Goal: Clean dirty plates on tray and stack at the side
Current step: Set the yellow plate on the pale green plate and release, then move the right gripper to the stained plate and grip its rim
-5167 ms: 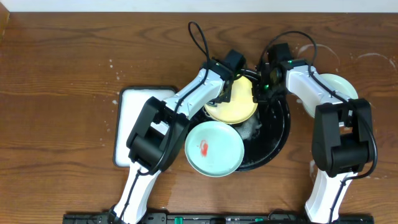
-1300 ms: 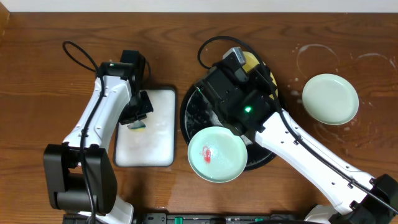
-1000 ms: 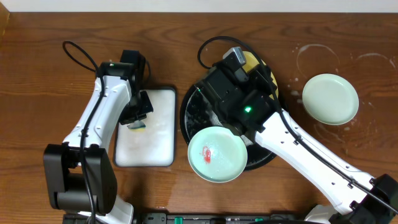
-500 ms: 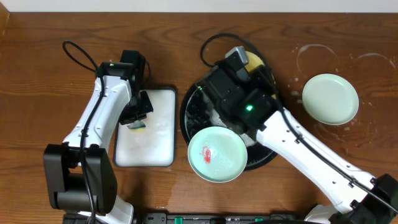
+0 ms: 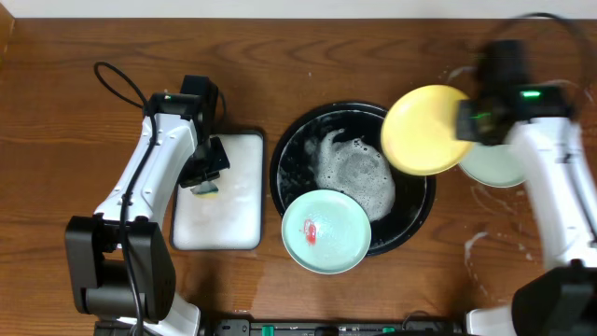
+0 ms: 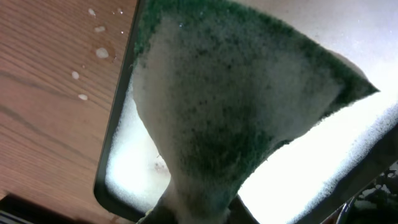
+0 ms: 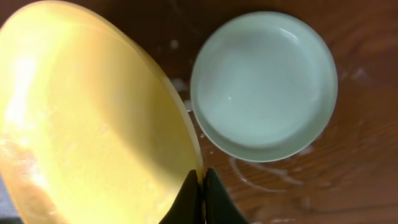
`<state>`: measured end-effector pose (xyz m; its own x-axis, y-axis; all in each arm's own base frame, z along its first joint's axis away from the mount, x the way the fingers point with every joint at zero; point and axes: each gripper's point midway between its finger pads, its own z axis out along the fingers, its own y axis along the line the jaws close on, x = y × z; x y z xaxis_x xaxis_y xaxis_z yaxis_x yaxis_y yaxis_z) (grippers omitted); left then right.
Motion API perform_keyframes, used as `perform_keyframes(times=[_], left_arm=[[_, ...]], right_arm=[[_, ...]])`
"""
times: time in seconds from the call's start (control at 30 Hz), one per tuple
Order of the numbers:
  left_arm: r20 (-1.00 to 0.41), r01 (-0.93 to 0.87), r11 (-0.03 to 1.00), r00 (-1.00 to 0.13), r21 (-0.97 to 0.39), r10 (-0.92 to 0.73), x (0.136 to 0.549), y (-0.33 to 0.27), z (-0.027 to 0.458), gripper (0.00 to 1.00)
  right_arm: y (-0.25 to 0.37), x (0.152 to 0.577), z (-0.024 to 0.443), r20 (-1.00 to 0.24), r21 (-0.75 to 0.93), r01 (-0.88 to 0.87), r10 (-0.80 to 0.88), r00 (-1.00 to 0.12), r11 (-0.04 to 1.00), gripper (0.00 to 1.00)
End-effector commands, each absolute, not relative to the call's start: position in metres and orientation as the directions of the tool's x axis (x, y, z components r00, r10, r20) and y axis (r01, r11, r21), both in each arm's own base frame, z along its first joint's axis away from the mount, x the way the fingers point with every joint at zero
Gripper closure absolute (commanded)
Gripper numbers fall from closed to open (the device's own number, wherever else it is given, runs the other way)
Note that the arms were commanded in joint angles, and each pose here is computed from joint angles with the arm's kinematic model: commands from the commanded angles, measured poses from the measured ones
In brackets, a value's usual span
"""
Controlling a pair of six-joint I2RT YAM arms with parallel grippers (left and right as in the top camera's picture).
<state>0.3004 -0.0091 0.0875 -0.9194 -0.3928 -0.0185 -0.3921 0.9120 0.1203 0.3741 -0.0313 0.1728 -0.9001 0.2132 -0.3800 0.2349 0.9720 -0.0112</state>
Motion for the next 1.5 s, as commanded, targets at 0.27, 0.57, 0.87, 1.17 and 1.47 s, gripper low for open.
perform_keyframes(times=[0.27, 0.57, 0.87, 1.17, 1.47], left_arm=[[-0.024, -0.378, 0.915, -0.925, 0.138, -0.379, 0.3, -0.005, 0.089, 0.89], [-0.023, -0.378, 0.916, -0.925, 0.137, -0.379, 0.3, -0.005, 0.088, 0.89], [-0.011, -0.379, 0.919, -0.925, 0.112, -0.38, 0.3, -0.01, 0.088, 0.89], [-0.011, -0.379, 0.919, -0.925, 0.112, -0.38, 0.3, -0.01, 0.088, 0.89], [-0.01, -0.378, 0.919, -0.925, 0.112, -0.38, 0.3, -0.01, 0.088, 0.89]], right_arm=[[-0.172, 0.347, 0.139, -0.232, 0.256, 0.684, 0.73, -0.643, 0.683, 0.99], [-0.179, 0.346, 0.078, -0.072, 0.252, 0.733, 0.767, -0.637, 0.632, 0.64], [-0.094, 0.373, 0.155, -0.213, 0.501, 0.379, 0.535, -0.817, 0.778, 0.48], [0.074, 0.326, 0.16, -0.139, 0.413, -0.06, -0.002, -0.99, 0.909, 0.47], [0.173, 0.228, 0.067, 0.082, 0.226, -0.339, -0.364, -0.928, 0.913, 0.48]])
